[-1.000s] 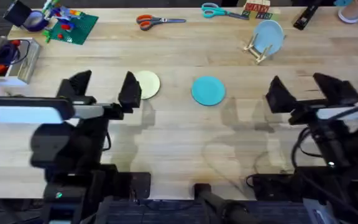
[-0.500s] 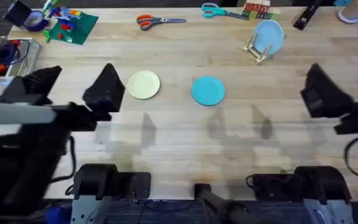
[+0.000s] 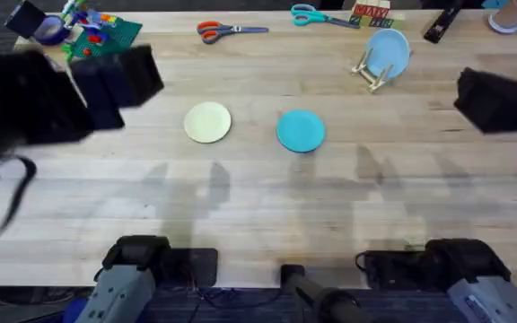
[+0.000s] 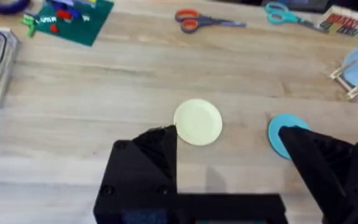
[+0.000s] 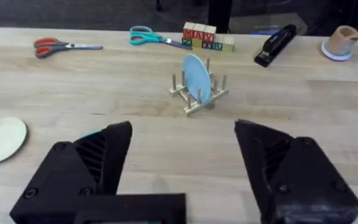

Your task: Pick up the plates from the table one by one and place each into a slot on the dish rack.

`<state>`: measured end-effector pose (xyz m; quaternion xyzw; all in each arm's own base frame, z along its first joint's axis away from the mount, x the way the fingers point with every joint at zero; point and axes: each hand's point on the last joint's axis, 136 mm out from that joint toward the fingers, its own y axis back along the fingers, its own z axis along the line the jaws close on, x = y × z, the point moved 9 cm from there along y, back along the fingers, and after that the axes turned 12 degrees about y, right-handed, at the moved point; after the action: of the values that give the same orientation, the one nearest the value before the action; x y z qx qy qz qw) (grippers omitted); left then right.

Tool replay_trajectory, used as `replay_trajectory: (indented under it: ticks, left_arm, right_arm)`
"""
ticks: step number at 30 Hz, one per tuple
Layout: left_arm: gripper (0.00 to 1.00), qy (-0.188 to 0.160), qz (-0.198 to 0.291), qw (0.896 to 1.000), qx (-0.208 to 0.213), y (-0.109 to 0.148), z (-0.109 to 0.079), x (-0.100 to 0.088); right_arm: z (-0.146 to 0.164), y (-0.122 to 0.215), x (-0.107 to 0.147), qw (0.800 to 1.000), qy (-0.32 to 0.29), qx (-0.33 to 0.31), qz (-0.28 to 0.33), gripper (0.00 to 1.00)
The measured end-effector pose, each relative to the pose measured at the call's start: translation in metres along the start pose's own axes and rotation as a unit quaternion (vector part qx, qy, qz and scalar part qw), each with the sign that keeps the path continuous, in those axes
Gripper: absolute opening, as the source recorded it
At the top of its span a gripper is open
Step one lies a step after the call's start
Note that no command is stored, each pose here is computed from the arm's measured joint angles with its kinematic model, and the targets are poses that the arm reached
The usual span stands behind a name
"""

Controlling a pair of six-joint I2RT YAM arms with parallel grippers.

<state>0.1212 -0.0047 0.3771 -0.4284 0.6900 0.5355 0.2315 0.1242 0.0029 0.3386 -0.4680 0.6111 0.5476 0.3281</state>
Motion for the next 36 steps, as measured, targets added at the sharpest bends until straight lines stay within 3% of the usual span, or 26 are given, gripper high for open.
replay_trajectory:
  ticks: [5, 11, 15, 21, 23, 24, 25, 27, 36]
  left_arm:
    - [0.993, 0.006, 0.080, 0.997, -0.016, -0.014, -0.008, -0.020]
    - [0.993, 0.015, 0.171, 0.984, -0.046, -0.041, -0.011, -0.030]
    - [0.992, 0.018, 0.208, 0.976, -0.059, -0.063, -0.010, -0.032]
    - [0.980, 0.021, 0.237, 0.969, -0.070, -0.082, -0.009, -0.032]
    - [0.713, 0.023, 0.245, 0.966, -0.073, -0.087, -0.008, -0.031]
    - [0.261, 0.026, 0.263, 0.961, -0.077, -0.091, -0.008, -0.028]
    - [0.106, 0.027, 0.267, 0.961, -0.073, -0.093, -0.008, -0.028]
    - [0.047, 0.031, 0.273, 0.960, -0.060, -0.095, -0.011, -0.027]
    - [0.044, 0.044, 0.291, 0.956, 0.005, -0.095, -0.022, -0.026]
  right_arm:
    - [-0.002, -0.014, -0.023, 0.998, -0.004, -0.034, 0.057, 0.994]
    - [-0.003, -0.038, -0.034, 0.986, -0.013, -0.072, 0.150, 0.993]
    - [-0.002, -0.056, -0.031, 0.974, -0.019, -0.088, 0.208, 0.994]
    - [-0.002, -0.073, -0.029, 0.967, -0.022, -0.096, 0.236, 0.994]
    - [-0.002, -0.075, -0.028, 0.966, -0.022, -0.096, 0.238, 0.994]
    - [-0.002, -0.075, -0.028, 0.966, -0.022, -0.096, 0.240, 0.995]
    - [-0.002, -0.075, -0.028, 0.966, -0.022, -0.096, 0.240, 0.995]
    - [-0.002, -0.075, -0.028, 0.965, -0.022, -0.097, 0.241, 0.995]
    - [-0.002, -0.075, -0.028, 0.966, -0.022, -0.097, 0.240, 0.995]
